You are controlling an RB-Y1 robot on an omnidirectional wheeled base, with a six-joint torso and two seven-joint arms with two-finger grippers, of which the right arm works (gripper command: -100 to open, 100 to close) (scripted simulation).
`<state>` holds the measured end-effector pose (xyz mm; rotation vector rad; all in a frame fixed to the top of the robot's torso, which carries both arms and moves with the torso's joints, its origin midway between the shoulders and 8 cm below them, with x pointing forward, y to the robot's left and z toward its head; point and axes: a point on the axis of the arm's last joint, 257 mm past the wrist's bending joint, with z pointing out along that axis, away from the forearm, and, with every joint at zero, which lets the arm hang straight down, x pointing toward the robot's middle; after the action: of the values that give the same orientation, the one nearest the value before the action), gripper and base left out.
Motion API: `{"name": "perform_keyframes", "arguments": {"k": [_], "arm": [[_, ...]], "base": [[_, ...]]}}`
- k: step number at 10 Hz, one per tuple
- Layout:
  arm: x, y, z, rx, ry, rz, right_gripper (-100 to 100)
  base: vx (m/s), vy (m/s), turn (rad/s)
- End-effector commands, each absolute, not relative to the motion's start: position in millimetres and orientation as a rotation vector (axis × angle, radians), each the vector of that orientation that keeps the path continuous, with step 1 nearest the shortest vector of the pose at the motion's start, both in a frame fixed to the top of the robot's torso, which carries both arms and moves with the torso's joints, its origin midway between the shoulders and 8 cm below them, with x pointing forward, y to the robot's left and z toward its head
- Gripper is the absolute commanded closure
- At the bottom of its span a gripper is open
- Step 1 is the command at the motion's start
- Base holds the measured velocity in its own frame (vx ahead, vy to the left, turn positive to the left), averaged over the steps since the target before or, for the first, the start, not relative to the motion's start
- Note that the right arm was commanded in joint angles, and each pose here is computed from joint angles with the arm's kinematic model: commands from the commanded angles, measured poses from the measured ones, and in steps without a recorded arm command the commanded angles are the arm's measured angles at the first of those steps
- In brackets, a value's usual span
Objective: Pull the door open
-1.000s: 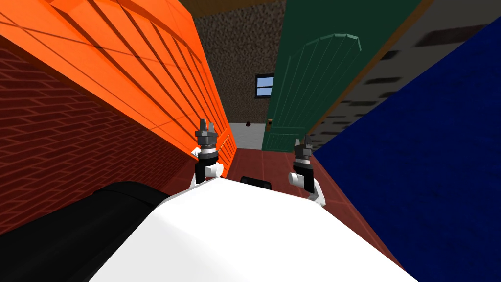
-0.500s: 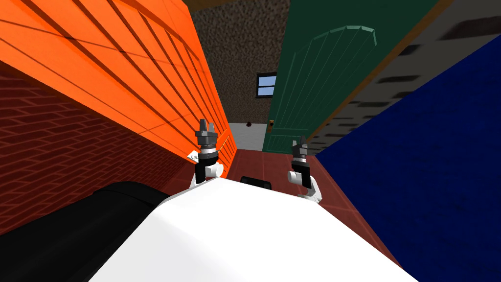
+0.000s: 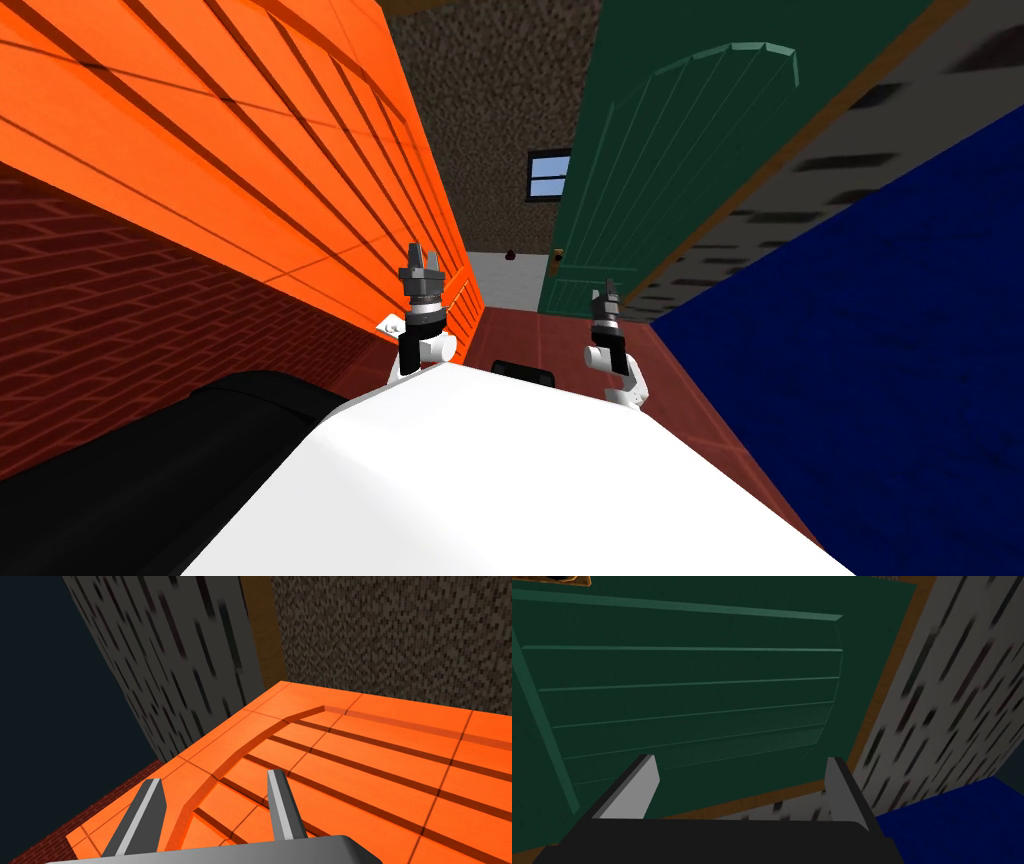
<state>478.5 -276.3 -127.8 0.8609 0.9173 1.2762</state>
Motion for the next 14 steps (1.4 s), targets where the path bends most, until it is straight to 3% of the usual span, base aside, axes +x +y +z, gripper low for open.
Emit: {"name": "perform_keyframes", "arguments": {"k": [1,14], "arm": [[486.8,-278.2,-142.1,0.891,0.942,1.267,-100],[529.5,-279.6,-222.5,1.059,1.066,1.22,-100]], "base": [[0.151,0.01,0.066],[0.101,-0.001,0.032]]}}
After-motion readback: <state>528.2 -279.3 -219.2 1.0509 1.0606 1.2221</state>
